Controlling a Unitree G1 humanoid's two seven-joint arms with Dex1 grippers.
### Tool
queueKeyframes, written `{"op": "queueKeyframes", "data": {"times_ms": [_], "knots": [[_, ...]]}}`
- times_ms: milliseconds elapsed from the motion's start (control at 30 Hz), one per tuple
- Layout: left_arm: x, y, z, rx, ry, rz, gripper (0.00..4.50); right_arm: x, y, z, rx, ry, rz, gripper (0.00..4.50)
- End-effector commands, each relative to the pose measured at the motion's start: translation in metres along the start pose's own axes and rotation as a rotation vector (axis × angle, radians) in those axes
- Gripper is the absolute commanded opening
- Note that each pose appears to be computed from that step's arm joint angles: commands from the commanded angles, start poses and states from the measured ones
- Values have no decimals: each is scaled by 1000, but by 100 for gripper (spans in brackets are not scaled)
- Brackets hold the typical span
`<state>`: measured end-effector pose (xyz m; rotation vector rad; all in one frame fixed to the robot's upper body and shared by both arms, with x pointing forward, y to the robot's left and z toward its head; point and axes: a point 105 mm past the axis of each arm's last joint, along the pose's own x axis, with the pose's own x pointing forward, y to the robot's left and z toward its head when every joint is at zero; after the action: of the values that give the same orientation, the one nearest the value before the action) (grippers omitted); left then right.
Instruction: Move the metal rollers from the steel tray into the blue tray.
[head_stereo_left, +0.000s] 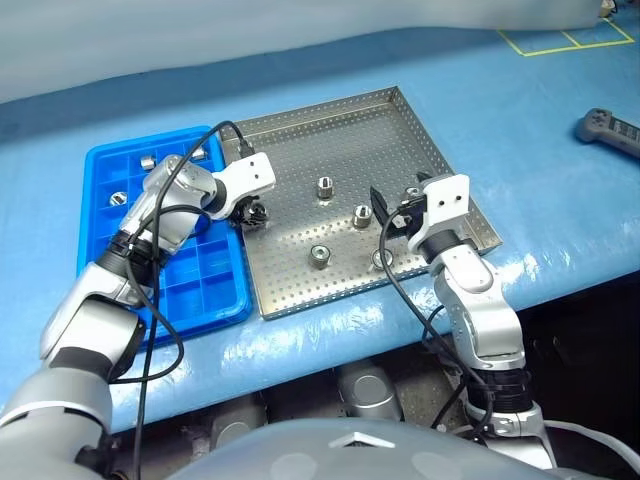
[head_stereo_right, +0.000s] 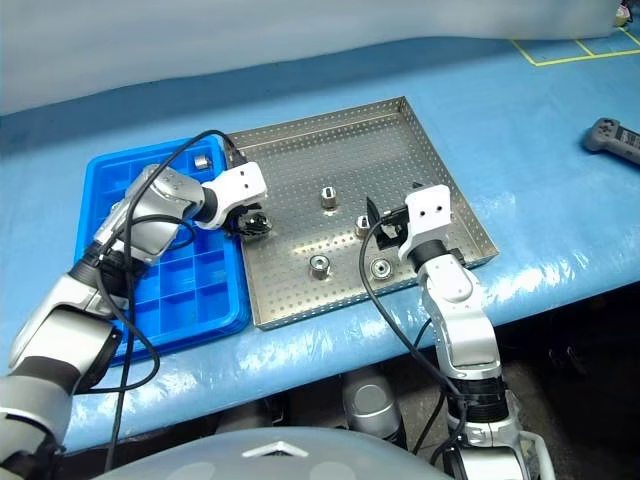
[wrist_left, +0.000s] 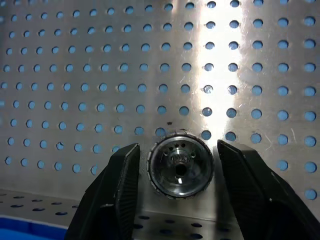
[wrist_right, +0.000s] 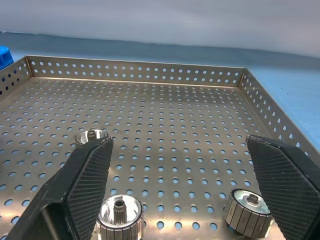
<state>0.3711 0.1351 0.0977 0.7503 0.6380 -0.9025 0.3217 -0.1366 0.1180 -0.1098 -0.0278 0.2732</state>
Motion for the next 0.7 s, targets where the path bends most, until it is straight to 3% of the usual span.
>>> {"op": "queueKeyframes", "data": {"times_ms": [33,200,700], "knots": [[-11,10,11,13,-38,43,214,1,-2,15,-11,-64,-12,450],[-12,12,9,26,-21,52,52,3,-4,17,-6,-71,-27,450],[-32,28,18,-45,-119,95,52,6,0,13,-10,-61,-16,450]]}}
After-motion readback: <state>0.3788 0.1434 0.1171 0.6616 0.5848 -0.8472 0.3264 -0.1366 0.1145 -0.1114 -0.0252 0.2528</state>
